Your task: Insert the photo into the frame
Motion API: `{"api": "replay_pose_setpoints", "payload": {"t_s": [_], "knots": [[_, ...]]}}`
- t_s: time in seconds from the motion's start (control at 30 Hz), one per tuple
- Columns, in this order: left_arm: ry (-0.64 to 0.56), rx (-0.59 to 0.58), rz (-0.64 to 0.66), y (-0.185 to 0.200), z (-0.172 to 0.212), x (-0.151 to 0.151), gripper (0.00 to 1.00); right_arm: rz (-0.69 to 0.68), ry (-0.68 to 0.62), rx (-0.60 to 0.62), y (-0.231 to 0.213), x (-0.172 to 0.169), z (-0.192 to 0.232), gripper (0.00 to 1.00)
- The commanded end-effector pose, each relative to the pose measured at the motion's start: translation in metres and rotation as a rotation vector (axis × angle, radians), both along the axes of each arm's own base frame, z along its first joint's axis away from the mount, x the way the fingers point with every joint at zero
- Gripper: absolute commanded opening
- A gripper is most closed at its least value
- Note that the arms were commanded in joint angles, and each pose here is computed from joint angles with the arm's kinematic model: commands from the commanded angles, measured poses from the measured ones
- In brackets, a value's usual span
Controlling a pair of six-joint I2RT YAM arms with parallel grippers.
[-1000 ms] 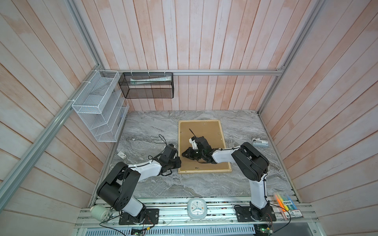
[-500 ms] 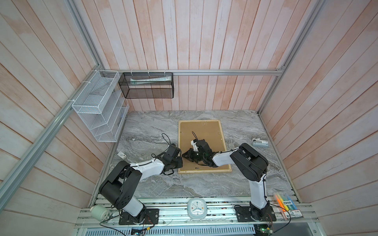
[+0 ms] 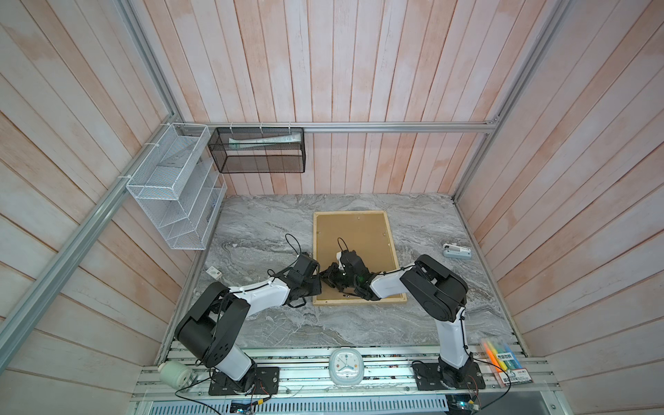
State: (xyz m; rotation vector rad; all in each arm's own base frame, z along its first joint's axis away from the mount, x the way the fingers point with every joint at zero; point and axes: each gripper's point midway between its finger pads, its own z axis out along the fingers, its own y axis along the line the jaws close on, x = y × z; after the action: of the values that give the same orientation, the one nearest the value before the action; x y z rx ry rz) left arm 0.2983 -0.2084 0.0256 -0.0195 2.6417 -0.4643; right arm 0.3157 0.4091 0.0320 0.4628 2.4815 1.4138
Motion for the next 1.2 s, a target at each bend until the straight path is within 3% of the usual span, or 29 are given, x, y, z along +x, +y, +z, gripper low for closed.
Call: {"api": "replay_pose_setpoints", "payload": {"t_s": [0.0, 0.87, 1.17], "knots": [[0.078, 0.017, -0.056, -0.007, -0.021, -0.017, 0.05, -0.065, 0.055, -0.110, -0.010, 0.000, -0.037, 0.00], [0.070, 0.026, -0.038, -0.004, -0.023, -0.015, 0.03, -0.108, 0.027, -0.183, -0.027, -0.009, -0.029, 0.00], [0.090, 0.001, -0.111, -0.017, -0.025, -0.021, 0.01, -0.120, 0.036, -0.195, -0.020, 0.003, -0.038, 0.00]]}}
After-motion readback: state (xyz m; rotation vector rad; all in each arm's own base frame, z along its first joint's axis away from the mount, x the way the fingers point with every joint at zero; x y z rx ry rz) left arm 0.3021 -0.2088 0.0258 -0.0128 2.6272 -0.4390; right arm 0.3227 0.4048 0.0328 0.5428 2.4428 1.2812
